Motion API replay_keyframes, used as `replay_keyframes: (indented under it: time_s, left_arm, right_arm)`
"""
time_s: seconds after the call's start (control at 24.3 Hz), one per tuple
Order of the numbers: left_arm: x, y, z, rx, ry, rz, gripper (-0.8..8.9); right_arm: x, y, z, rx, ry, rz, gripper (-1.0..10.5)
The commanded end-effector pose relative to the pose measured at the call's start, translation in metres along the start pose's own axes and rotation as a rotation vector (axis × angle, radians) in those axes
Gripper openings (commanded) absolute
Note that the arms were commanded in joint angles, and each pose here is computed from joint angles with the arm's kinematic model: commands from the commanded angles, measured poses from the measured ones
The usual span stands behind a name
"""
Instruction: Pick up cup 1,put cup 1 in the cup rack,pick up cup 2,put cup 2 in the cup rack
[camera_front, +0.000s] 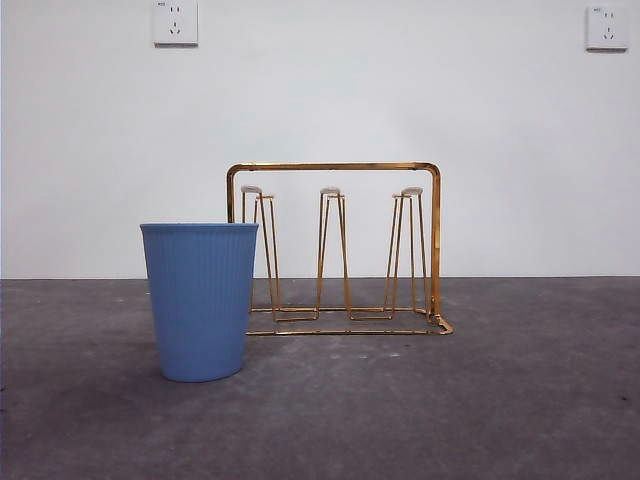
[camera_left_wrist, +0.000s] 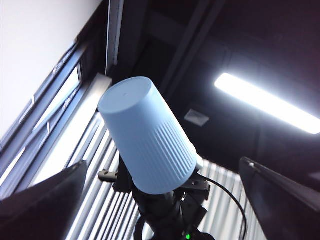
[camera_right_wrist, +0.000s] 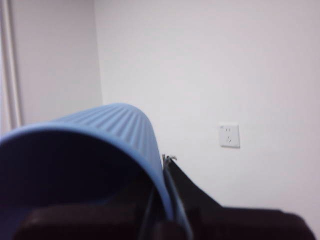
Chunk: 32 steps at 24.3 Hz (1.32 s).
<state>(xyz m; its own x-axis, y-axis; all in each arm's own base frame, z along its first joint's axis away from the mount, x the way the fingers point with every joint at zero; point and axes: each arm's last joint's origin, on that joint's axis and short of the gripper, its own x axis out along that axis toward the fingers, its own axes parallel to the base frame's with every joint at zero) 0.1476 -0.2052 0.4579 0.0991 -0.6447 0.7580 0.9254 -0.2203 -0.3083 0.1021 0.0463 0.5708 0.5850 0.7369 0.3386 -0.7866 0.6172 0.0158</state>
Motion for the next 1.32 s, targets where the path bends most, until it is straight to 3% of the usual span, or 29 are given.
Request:
replay_keyframes:
  time_s: [0.04, 0.21, 0.37, 0.7, 1.15, 1.19, 1.32]
  left_arm:
    - [0.001, 0.007, -0.004, 0.012, -0.041, -0.003, 6.55]
    - [0.002, 0.016, -0.012, 0.008, -0.073, 0.023, 6.55]
    - [0.002, 0.019, -0.013, 0.017, -0.106, 0.021, 6.55]
    - [0.002, 0.02, -0.013, 0.04, -0.112, 0.028, 6.55]
    - [0.002, 0.019, -0.013, 0.041, -0.117, 0.029, 6.55]
    - [0.002, 0.019, -0.013, 0.041, -0.118, 0.029, 6.48]
    - [0.002, 0.019, -0.013, 0.041, -0.118, 0.028, 4.57]
  right_arm:
    - [0.006, -0.001, -0.005, 0.034, 0.011, 0.027, -0.2]
    - [0.018, -0.001, -0.014, 0.064, 0.048, 0.069, -0.2]
    - [0.033, -0.001, -0.03, 0.051, 0.123, 0.037, -0.2]
    - [0.059, 0.009, -0.051, 0.06, 0.194, 0.109, -0.2]
    - [0.079, 0.022, -0.072, 0.029, 0.272, 0.131, -0.2]
    - [0.08, 0.022, -0.072, 0.027, 0.273, 0.123, -0.2]
    - [0.08, 0.022, -0.072, 0.026, 0.273, 0.11, -0.2]
